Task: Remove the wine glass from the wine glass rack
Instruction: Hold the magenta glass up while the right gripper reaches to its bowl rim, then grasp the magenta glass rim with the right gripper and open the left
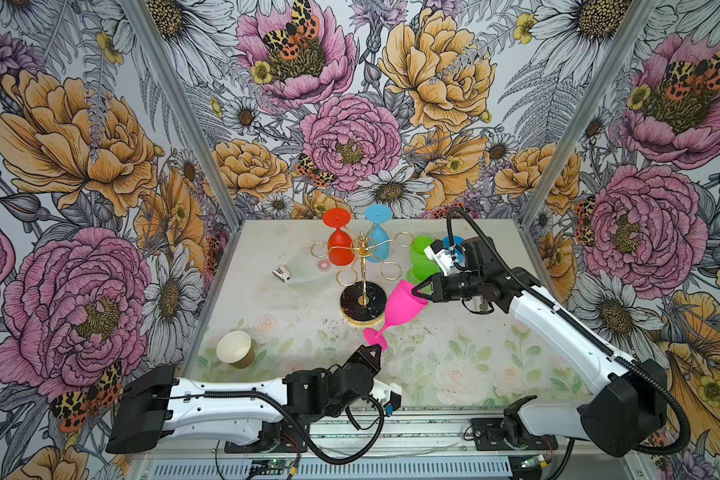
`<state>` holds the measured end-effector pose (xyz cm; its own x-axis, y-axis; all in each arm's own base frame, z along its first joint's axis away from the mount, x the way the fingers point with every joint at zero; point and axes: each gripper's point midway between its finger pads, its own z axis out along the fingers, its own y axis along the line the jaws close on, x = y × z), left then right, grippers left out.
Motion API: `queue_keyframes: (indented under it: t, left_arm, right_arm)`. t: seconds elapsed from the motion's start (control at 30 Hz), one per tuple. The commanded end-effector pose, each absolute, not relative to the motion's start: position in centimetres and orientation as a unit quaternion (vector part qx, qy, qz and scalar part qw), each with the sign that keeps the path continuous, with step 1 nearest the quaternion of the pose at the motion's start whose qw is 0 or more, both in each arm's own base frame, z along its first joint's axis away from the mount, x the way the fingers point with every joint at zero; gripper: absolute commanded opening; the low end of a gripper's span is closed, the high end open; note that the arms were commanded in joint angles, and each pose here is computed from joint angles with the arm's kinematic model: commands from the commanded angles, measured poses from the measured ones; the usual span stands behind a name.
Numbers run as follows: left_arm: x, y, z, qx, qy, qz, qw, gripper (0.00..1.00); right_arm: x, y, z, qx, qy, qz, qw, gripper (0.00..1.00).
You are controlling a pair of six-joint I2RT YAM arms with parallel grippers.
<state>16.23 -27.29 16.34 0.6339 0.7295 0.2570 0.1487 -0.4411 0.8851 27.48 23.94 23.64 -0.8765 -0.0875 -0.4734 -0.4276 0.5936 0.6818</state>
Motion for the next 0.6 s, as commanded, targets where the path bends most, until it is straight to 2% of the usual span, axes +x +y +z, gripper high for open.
queue_keyframes:
  t: [0.0,0.07,0.27,0.37,0.57]
  left_arm:
    - [16.3,-27.8,17.6,0.765,0.294,0.318,0.476,0.15]
    - [16.2,-27.8,17.5,0.765,0.298,0.313,0.478,0.23]
    - [15.5,-28.6,17.6,0.741,0.345,0.266,0.511,0.37]
    - [14.3,-29.7,18.6,0.712,0.391,0.198,0.548,0.5]
    - [13.6,-30.4,23.1,0.596,0.505,0.059,0.621,0.61]
  right_arm:
    - [27.8,24.3,25.4,-0.159,0.859,0.435,0.217,0.0]
    - [27.9,24.2,25.6,-0.16,0.859,0.433,0.222,0.0]
    - [29.0,22.8,25.2,-0.147,0.873,0.387,0.259,0.0]
    - [29.3,22.1,25.0,-0.145,0.877,0.364,0.277,0.0]
    - [29.4,20.6,24.6,-0.141,0.885,0.319,0.309,0.0]
